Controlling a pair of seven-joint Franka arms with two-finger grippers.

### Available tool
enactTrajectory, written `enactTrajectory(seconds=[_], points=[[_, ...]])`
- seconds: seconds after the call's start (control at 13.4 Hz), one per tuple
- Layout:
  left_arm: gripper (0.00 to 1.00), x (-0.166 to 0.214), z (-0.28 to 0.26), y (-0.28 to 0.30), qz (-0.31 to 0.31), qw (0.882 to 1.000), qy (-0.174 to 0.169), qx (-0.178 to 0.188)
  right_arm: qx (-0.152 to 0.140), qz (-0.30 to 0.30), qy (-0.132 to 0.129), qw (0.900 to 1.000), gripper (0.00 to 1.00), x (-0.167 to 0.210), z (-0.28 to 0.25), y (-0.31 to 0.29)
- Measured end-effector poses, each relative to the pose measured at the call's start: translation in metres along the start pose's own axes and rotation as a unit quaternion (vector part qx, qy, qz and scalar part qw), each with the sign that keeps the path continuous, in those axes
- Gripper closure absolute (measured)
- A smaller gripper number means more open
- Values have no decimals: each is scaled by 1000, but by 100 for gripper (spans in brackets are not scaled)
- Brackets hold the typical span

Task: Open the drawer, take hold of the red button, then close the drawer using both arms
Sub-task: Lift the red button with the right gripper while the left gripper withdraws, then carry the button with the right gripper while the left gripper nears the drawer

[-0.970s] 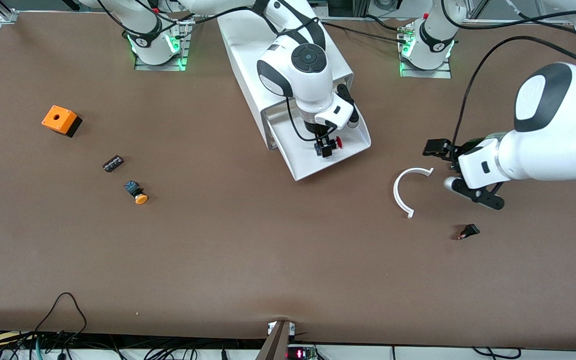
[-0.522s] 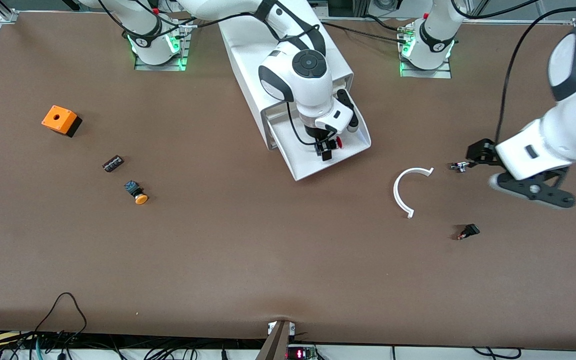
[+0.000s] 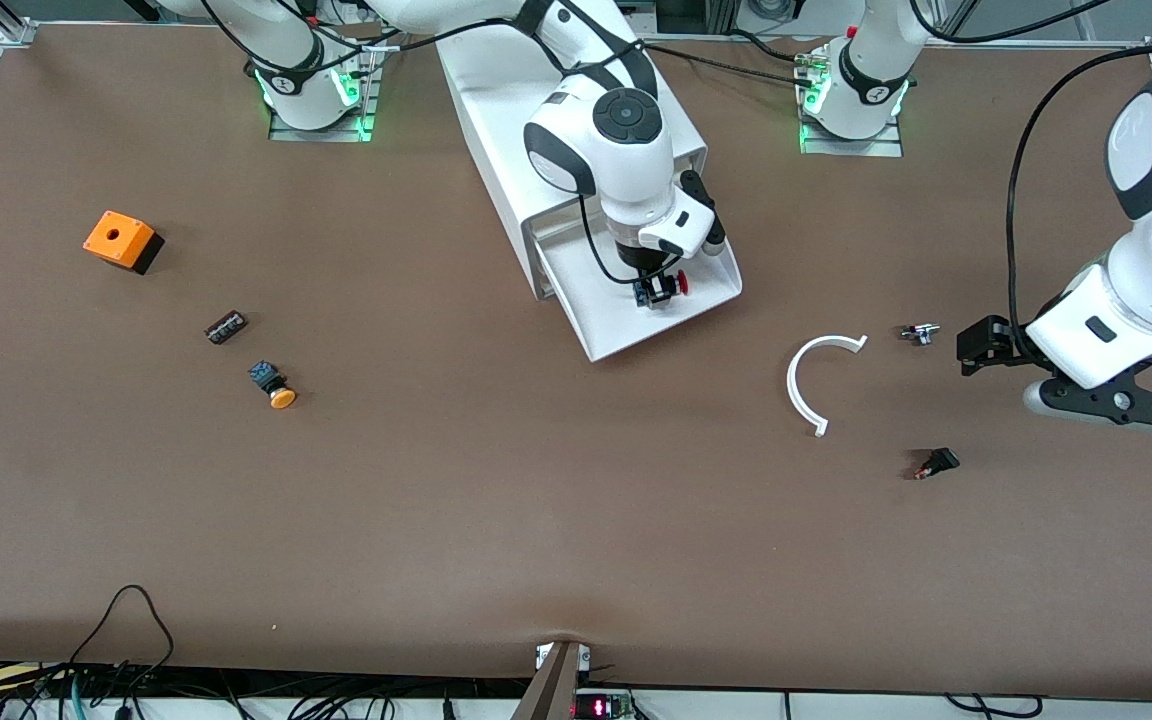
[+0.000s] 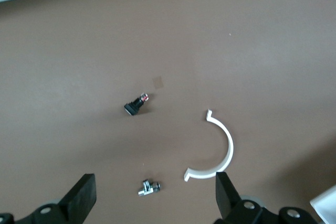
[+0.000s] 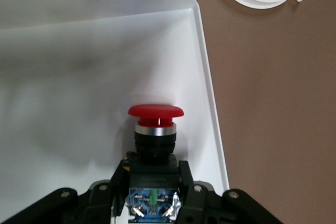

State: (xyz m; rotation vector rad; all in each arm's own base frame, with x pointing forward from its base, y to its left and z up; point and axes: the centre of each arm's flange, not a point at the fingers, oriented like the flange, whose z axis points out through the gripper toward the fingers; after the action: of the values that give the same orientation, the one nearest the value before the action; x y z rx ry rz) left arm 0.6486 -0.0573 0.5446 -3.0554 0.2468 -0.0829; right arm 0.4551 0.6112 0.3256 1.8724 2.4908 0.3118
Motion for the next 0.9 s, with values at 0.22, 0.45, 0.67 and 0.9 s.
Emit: enactTrajectory(seconds=[0.22,0.45,0.67,0.9], points=[[0,-47,0,-3,-10,1000,2,-1,-7,0,0,1000,58,1,-5,3],[0,-74,-20,-1,-18,1000,-22,-13,-29,5,6,1000,58,0,-33,15],[0,-81,-22,0,-18,999,-41,-15,-53,30,-1,998,58,-28,-85,40],[0,-80,-21,2,-20,999,-41,-26,-82,65,-18,994,58,-75,-121,70]])
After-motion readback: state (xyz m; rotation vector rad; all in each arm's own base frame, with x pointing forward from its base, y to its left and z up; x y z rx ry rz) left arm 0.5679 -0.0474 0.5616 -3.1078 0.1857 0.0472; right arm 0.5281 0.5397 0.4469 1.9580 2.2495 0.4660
